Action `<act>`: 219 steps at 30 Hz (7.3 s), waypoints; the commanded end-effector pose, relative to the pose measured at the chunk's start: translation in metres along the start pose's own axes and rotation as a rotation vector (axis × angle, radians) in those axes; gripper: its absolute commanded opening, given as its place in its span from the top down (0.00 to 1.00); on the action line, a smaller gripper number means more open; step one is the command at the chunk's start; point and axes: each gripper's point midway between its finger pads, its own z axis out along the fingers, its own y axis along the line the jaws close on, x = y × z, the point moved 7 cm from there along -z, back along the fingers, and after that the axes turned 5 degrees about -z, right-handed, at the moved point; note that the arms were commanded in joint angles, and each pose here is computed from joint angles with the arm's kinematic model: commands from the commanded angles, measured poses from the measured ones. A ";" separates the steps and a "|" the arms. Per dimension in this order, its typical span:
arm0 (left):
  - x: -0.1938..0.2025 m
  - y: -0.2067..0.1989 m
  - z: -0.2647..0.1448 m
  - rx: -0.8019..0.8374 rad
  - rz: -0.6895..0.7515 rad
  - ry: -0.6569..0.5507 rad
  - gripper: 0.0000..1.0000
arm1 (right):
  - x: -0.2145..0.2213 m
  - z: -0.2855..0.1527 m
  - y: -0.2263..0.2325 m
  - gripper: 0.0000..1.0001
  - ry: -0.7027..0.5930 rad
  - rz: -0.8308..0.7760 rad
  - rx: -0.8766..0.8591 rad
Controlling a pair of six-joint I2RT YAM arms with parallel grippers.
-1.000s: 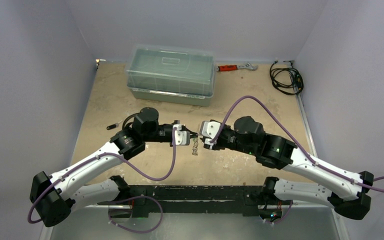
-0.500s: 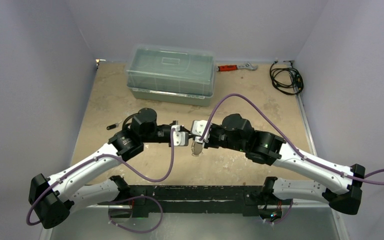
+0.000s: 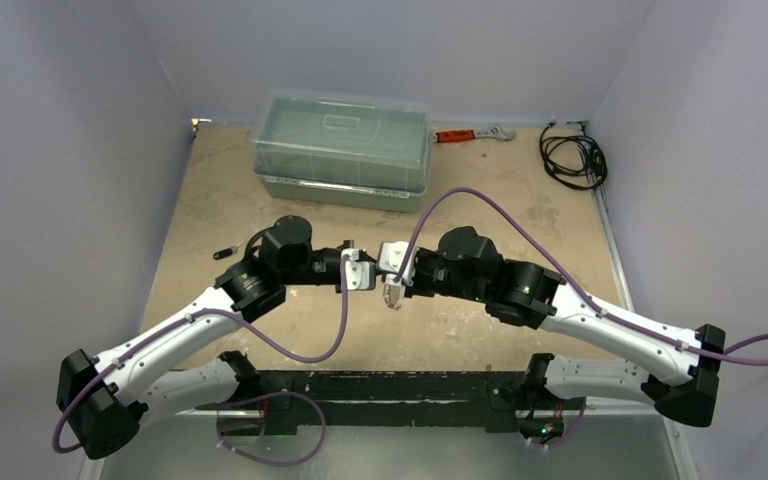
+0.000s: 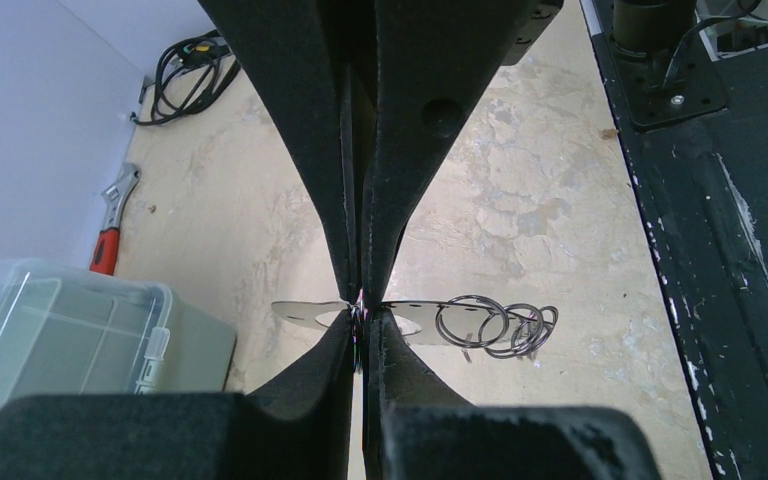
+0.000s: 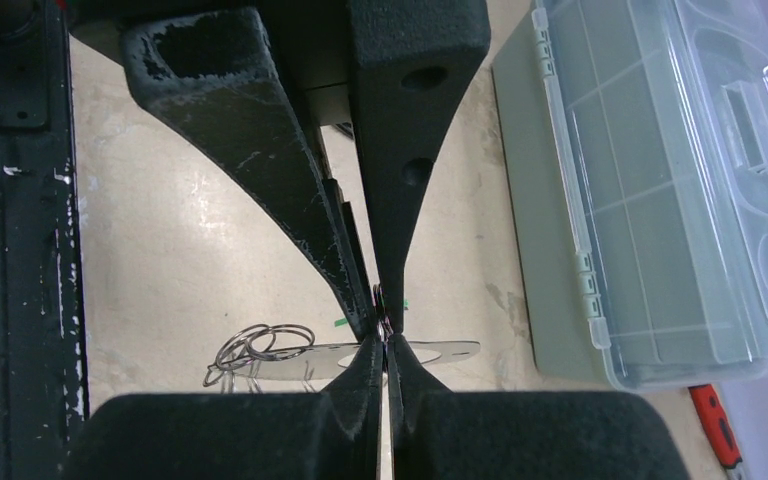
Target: Put the keys on the keyring
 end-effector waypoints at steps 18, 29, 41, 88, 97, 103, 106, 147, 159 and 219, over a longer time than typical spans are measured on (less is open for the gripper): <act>-0.051 0.062 -0.049 -0.853 -0.680 -0.327 0.01 | -0.022 -0.043 -0.024 1.00 -0.319 0.134 0.328; -0.120 0.107 -0.063 -1.057 -1.341 -0.803 0.01 | -0.016 -0.042 -0.031 1.00 -0.275 0.221 0.418; -0.122 0.111 -0.063 -1.124 -1.530 -0.797 0.01 | -0.024 -0.049 -0.026 1.00 -0.313 0.276 0.357; -0.076 -0.009 -0.072 -0.370 -0.287 -0.465 0.13 | -0.091 -0.080 0.004 1.00 -0.627 0.087 -0.135; -0.078 -0.027 -0.063 -0.168 -0.166 -0.479 0.32 | -0.087 -0.078 0.003 1.00 -0.609 0.087 -0.117; -0.081 -0.030 -0.058 -0.087 -0.131 -0.465 0.35 | -0.085 -0.079 0.002 1.00 -0.600 0.085 -0.100; -0.081 -0.031 -0.055 -0.055 -0.131 -0.451 0.36 | -0.083 -0.079 0.002 1.00 -0.595 0.085 -0.094; -0.085 -0.032 -0.038 0.082 -0.125 -0.476 0.71 | -0.079 -0.066 -0.001 1.00 -0.551 0.066 -0.067; -0.082 -0.032 -0.035 0.090 -0.129 -0.474 0.86 | -0.079 -0.065 -0.002 1.00 -0.556 0.064 -0.060; -0.066 -0.004 -0.028 0.002 -0.127 -0.133 1.00 | -0.044 -0.033 -0.016 0.65 -0.149 0.036 0.005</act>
